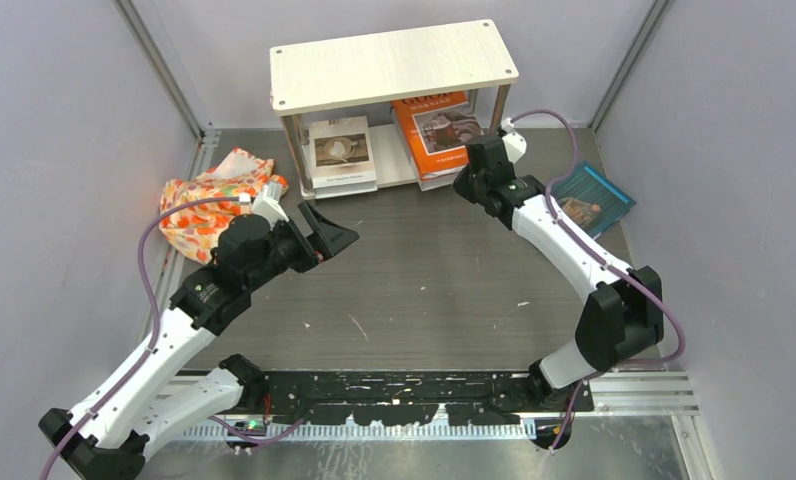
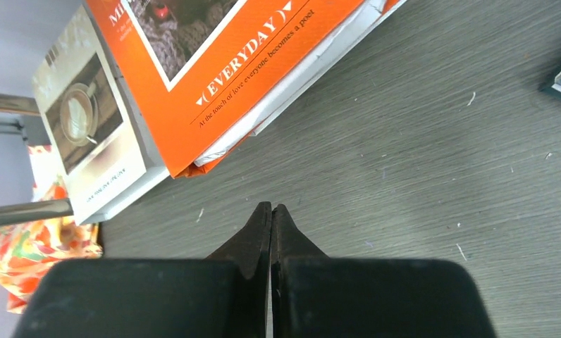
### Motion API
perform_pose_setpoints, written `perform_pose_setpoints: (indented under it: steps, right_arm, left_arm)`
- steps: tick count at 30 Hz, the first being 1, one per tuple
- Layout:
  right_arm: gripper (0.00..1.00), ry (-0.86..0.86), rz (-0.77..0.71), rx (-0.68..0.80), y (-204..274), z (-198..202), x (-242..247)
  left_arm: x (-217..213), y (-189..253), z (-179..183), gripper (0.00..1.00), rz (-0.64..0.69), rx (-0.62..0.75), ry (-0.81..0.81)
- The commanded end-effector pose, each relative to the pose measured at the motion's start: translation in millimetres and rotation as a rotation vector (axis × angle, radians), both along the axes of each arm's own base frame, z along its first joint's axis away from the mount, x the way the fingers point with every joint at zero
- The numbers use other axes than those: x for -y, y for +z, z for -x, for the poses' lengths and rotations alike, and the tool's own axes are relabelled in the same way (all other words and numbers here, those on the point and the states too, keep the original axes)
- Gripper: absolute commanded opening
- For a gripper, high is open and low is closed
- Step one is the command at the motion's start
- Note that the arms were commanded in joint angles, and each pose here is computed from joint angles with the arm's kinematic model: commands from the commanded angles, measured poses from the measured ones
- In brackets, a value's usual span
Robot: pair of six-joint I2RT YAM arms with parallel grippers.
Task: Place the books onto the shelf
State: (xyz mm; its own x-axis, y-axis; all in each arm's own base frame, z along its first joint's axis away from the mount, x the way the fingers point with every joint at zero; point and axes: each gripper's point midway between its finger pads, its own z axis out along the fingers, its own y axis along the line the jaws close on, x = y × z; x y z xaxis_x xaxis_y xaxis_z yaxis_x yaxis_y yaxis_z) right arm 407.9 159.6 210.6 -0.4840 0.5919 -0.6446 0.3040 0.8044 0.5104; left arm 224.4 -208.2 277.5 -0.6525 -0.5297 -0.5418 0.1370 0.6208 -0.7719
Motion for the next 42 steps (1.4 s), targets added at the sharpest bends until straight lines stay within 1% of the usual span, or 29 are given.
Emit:
perform_pose_setpoints:
  steps: [1, 7, 11, 19, 24, 37, 42]
  right_arm:
    - [0.01, 0.067, 0.086, 0.012, 10.8, -8.8, -4.8]
    - [0.01, 0.103, 0.122, -0.009, 4.3, -22.4, -14.1]
    - [0.01, 0.12, 0.141, 0.004, -1.9, -28.0, -17.8]
    - [0.01, 0.146, 0.125, 0.099, -7.0, -38.3, -26.3]
    - [0.01, 0.16, 0.141, 0.103, -14.3, -45.2, -29.3]
    - [0.01, 0.163, 0.153, 0.146, -15.9, -60.3, -34.6]
    - [0.01, 0.139, 0.163, 0.192, -12.4, -66.5, -31.4]
  left_arm:
    - [-3.2, 19.3, -1.9, 0.88, 0.044, 0.066, 0.017]
    - [-5.6, 20.5, -1.7, 0.88, 0.044, 0.072, 0.026]
    - [-6.6, 19.6, -3.5, 0.88, 0.044, 0.076, 0.037]
    - [-6.6, 13.3, -5.3, 0.87, 0.039, 0.065, 0.045]
    - [-5.4, 10.2, -6.7, 0.87, 0.033, 0.057, 0.044]
    - [-3.6, 6.0, -9.5, 0.87, 0.02, 0.051, 0.041]
    - [-3.9, 4.9, -10.2, 0.87, 0.012, 0.054, 0.04]
